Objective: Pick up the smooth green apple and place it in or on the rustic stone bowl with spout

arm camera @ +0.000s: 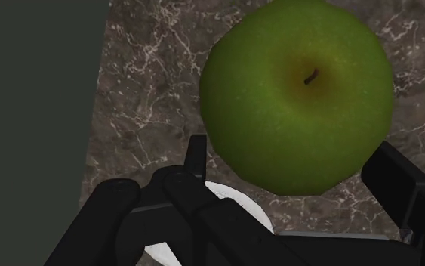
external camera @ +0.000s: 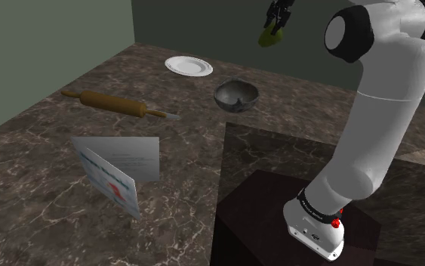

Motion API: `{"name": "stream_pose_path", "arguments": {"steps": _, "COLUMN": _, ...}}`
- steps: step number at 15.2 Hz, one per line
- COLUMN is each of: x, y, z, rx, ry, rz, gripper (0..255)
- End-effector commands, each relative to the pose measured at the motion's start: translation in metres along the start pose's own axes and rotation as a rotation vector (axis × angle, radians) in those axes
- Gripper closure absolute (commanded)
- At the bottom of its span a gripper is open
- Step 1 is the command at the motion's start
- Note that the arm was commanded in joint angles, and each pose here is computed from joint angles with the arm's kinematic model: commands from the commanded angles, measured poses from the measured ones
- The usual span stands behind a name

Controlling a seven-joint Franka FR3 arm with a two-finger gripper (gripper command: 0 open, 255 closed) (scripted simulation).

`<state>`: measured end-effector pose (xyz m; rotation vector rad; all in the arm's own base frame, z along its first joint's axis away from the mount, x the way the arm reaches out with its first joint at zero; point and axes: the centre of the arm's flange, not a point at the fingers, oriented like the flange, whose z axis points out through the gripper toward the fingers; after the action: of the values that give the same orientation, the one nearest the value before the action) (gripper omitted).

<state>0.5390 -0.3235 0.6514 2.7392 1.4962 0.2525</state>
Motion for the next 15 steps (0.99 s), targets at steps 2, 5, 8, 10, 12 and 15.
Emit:
{"name": "stream_pose_path", "arguments": {"steps": 2, "x": 0.024, "y": -0.032, "z": 0.000, "rx": 0.001, "ry": -0.001, "rz": -0.001, "gripper": 255}}
{"name": "stream_pose_path", "arguments": {"steps": 5, "x": 0.049, "y": -0.062, "z": -0.002, "rx": 0.001, "ry": -0.001, "rz": -0.001, "gripper": 255}}
{"name": "stream_pose_path", "arguments": {"steps": 8, "x": 0.075, "y": -0.092, "z": -0.003, "rx": 0.001, "ry": -0.001, "rz": -0.001, "gripper": 255}}
{"name": "stream_pose_path", "arguments": {"steps": 10, "x": 0.092, "y": -0.112, "z": -0.004, "rx": 0.001, "ry": -0.001, "rz": -0.001, "gripper": 255}}
{"name": "stream_pose_path", "arguments": {"steps": 12, "x": 0.110, "y": -0.132, "z": -0.005, "rx": 0.001, "ry": -0.001, "rz": -0.001, "gripper": 255}}
{"name": "stream_pose_path", "arguments": {"steps": 15, "x": 0.135, "y": -0.162, "z": -0.006, "rx": 0.001, "ry": -0.001, "rz": -0.001, "gripper": 255}}
